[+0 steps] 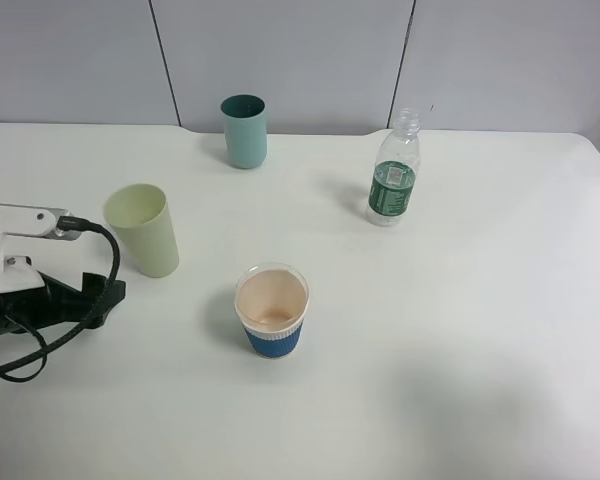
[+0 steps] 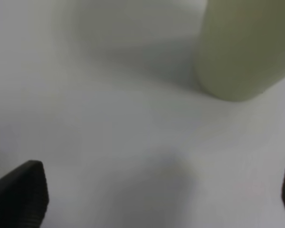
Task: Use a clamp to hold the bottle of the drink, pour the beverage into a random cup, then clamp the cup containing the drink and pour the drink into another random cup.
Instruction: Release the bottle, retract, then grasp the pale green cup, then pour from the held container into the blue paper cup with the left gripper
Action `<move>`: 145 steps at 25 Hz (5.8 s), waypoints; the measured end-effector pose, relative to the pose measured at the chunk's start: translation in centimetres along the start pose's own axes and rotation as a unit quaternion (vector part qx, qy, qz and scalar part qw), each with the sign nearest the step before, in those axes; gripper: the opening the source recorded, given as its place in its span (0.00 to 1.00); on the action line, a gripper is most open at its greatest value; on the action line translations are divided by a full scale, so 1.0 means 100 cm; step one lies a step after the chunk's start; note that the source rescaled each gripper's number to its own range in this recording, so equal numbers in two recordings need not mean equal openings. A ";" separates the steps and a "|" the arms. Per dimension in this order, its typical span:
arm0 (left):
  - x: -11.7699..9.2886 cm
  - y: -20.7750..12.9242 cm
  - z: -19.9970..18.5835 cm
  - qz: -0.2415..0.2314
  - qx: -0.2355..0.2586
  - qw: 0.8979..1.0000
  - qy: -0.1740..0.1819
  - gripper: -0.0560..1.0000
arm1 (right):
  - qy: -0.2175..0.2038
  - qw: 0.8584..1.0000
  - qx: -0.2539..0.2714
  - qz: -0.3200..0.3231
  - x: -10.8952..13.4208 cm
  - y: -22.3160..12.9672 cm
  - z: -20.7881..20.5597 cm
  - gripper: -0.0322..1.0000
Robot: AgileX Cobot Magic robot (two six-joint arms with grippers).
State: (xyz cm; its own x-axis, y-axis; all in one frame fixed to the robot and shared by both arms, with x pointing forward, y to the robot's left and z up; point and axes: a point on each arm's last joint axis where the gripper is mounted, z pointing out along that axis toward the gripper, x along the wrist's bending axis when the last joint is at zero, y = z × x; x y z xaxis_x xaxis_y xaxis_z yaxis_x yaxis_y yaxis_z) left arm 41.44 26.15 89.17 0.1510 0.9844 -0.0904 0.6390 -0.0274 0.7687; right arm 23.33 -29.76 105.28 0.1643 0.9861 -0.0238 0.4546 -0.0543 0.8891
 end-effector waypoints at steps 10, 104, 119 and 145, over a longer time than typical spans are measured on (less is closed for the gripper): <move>-0.009 -0.007 0.023 0.048 -0.053 0.996 -0.060 1.00 | 0.000 1.000 0.000 0.000 0.000 0.000 0.000 0.97; -0.011 0.032 0.064 0.090 -0.180 0.978 -0.046 0.05 | 0.000 1.000 0.000 0.000 0.000 0.000 0.000 0.97; -0.010 0.041 0.056 0.066 -0.184 0.980 -0.039 0.05 | 0.000 1.000 0.000 0.000 0.000 0.000 0.000 0.97; 0.006 0.061 0.016 0.049 -0.132 0.988 0.064 0.05 | 0.000 1.000 0.000 0.000 0.000 0.000 0.000 0.97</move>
State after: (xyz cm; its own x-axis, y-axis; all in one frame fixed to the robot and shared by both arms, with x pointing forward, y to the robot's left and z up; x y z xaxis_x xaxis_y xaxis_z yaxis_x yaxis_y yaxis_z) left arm 46.63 26.32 92.79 0.0946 0.9937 0.0602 0.4046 -0.0936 0.9097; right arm 23.33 -29.76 105.28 0.1643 0.9861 -0.0238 0.4546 -0.0543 0.8891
